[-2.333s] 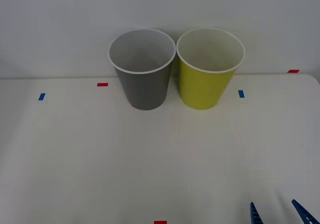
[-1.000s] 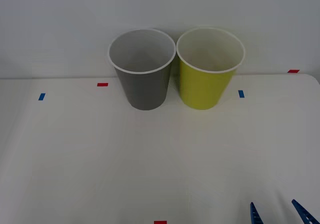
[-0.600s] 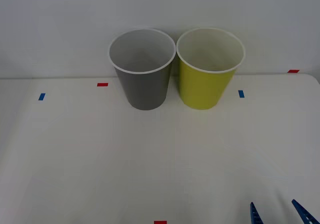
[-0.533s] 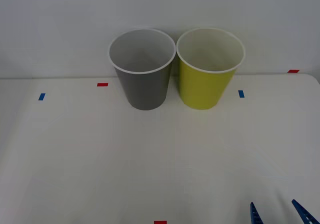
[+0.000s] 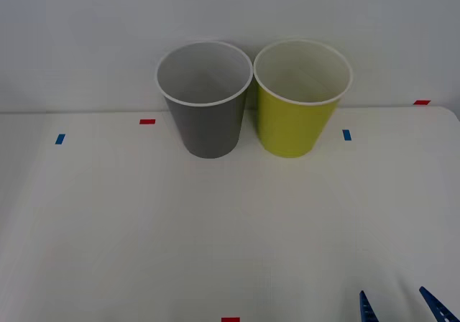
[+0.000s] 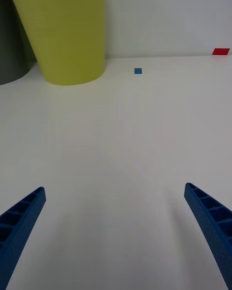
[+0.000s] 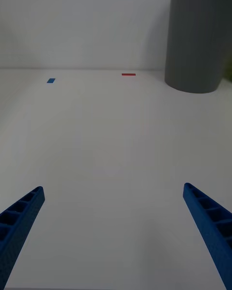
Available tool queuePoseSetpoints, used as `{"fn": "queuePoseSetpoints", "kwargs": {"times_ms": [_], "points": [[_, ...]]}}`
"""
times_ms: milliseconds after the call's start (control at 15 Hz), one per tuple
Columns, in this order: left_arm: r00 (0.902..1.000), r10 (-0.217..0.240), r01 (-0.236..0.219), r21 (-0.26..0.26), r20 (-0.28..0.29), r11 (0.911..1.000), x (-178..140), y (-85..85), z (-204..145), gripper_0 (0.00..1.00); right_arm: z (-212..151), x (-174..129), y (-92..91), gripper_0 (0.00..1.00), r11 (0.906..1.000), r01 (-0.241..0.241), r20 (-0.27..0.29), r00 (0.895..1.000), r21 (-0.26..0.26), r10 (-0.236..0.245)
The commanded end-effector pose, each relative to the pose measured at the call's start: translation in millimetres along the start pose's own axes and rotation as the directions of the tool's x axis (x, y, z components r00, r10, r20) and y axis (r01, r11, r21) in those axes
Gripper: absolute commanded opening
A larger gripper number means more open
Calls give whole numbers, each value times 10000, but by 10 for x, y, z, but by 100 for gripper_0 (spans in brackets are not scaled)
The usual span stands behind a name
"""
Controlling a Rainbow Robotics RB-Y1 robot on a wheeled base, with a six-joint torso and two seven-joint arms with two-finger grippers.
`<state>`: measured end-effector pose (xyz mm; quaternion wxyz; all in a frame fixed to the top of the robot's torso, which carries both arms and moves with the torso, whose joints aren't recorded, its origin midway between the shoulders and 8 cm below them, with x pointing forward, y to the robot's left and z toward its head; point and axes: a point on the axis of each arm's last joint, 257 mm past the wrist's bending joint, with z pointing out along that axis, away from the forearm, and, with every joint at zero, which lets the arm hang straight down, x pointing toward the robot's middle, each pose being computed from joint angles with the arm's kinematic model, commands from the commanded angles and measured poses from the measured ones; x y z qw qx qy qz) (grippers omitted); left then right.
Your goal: Put cans in the gray bin and PET bottles in the light green bin.
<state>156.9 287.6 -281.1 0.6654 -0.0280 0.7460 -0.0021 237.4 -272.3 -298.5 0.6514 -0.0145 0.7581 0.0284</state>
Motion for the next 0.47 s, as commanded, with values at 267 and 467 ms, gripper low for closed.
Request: {"fn": "queuePoseSetpoints", "kwargs": {"times_ms": [267,467], "points": [[10000,0,0,0,0,10000,0,0,0,100,0,0,0,100,10000,0,0,10000,0,0],[10000,0,0,0,0,10000,0,0,0,100,0,0,0,100,10000,0,0,10000,0,0]]}}
